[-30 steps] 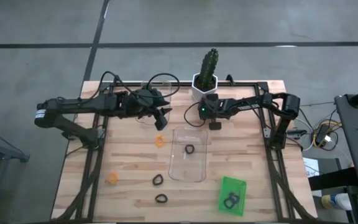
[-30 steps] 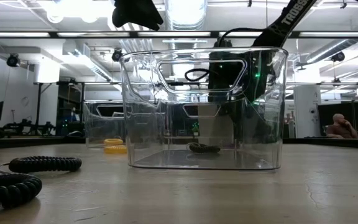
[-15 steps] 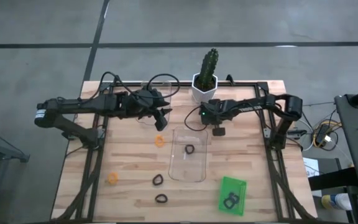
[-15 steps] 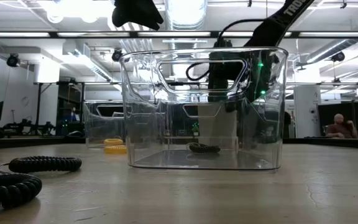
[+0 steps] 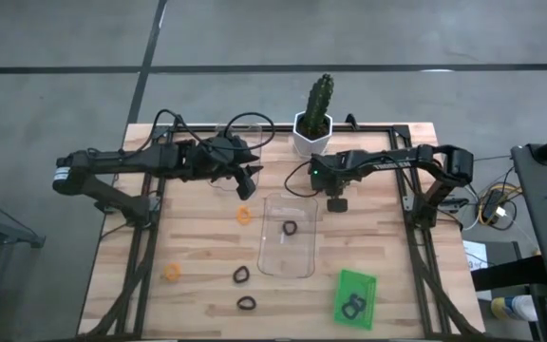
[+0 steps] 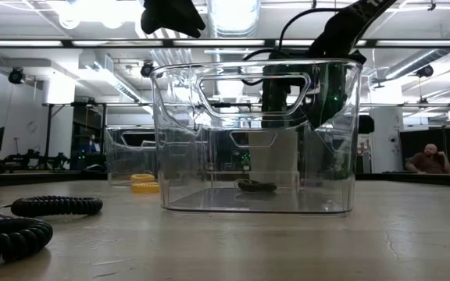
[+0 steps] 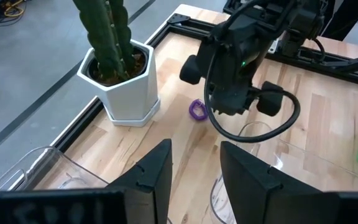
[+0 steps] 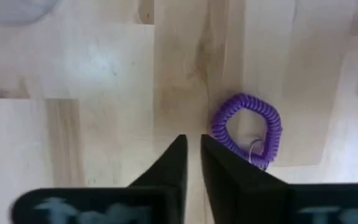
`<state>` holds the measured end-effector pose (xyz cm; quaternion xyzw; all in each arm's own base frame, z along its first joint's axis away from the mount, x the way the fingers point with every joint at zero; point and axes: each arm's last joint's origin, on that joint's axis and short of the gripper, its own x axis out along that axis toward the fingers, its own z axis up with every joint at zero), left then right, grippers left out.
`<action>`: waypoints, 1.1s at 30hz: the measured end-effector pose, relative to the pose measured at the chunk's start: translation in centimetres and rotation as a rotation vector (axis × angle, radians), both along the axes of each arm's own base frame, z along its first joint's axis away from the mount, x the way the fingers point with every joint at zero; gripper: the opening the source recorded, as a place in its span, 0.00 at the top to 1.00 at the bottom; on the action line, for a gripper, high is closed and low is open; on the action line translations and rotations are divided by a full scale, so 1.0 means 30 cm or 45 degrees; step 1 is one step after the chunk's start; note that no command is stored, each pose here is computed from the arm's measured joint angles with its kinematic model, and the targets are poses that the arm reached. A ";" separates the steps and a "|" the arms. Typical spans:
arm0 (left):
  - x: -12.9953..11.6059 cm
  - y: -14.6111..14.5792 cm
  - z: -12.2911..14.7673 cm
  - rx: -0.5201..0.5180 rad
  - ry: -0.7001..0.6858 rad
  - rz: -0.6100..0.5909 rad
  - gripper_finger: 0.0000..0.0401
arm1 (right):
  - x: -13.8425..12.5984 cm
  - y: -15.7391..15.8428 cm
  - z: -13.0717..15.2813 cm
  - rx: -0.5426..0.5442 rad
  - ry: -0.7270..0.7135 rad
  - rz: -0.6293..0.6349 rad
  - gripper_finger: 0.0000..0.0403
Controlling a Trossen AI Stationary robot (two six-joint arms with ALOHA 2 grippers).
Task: Sort spring keychains
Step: Put the purple spring keychain into the green bin
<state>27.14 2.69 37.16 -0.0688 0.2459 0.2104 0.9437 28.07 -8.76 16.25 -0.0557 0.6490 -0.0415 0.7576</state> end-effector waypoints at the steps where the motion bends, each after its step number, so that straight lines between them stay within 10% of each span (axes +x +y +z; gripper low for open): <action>1: 0.000 0.000 0.000 0.000 0.000 0.000 0.68 | 0.000 0.000 -0.001 0.001 0.002 0.000 0.85; 12: 0.000 0.000 0.000 0.001 0.001 -0.001 0.68 | -0.002 -0.016 -0.014 -0.050 0.015 0.094 0.61; 33: 0.000 0.000 0.001 0.001 -0.002 0.000 0.68 | -0.007 -0.073 -0.085 -0.015 0.098 0.166 0.80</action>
